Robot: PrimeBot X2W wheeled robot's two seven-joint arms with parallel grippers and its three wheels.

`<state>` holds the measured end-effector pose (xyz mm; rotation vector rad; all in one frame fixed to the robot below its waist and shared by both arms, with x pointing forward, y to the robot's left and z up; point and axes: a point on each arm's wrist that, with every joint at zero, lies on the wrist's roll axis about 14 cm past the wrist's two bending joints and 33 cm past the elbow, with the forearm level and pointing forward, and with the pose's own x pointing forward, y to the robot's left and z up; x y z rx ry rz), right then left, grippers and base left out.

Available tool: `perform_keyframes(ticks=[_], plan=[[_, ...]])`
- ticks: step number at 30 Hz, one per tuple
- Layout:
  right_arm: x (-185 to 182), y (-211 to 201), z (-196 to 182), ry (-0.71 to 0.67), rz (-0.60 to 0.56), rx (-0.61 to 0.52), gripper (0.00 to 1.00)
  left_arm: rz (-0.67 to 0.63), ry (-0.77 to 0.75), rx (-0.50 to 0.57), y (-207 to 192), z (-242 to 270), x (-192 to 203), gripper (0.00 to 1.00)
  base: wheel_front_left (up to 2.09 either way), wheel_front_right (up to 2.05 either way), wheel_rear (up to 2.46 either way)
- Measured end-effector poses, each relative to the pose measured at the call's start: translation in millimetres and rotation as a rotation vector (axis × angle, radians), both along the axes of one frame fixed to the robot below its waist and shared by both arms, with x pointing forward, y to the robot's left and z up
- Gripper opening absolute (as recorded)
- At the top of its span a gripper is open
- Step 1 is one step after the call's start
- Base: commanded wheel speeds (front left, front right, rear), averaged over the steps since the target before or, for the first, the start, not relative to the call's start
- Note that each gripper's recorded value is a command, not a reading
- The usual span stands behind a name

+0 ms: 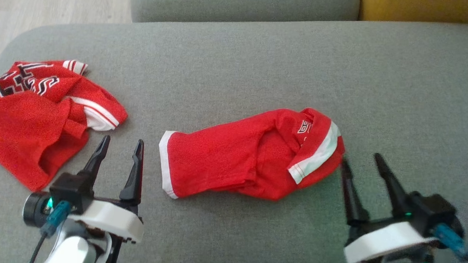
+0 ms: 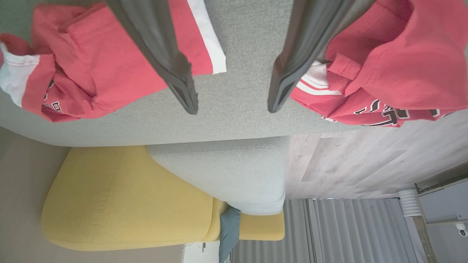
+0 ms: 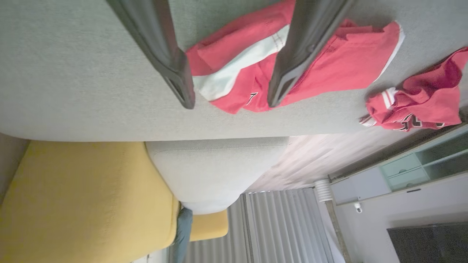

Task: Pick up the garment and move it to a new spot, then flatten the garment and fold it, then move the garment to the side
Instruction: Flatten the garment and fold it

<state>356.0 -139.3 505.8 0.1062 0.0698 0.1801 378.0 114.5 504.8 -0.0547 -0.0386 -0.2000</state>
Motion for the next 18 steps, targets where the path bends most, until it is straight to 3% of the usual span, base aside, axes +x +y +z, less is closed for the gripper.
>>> perform_keyframes(ticks=[10, 18], plan=[[-2.5, 87.9, -44.8, 0.238, 0.289, 0.027, 1.00, 0.012, 0.012, -0.001, 3.3, -5.6, 15.2, 1.00, 0.00, 0.00, 0.00], [5.1, 113.7, -74.5, 0.371, 0.392, 0.017, 1.00, 0.021, 0.022, -0.008, 3.9, -11.2, 30.5, 1.00, 0.00, 0.00, 0.00]])
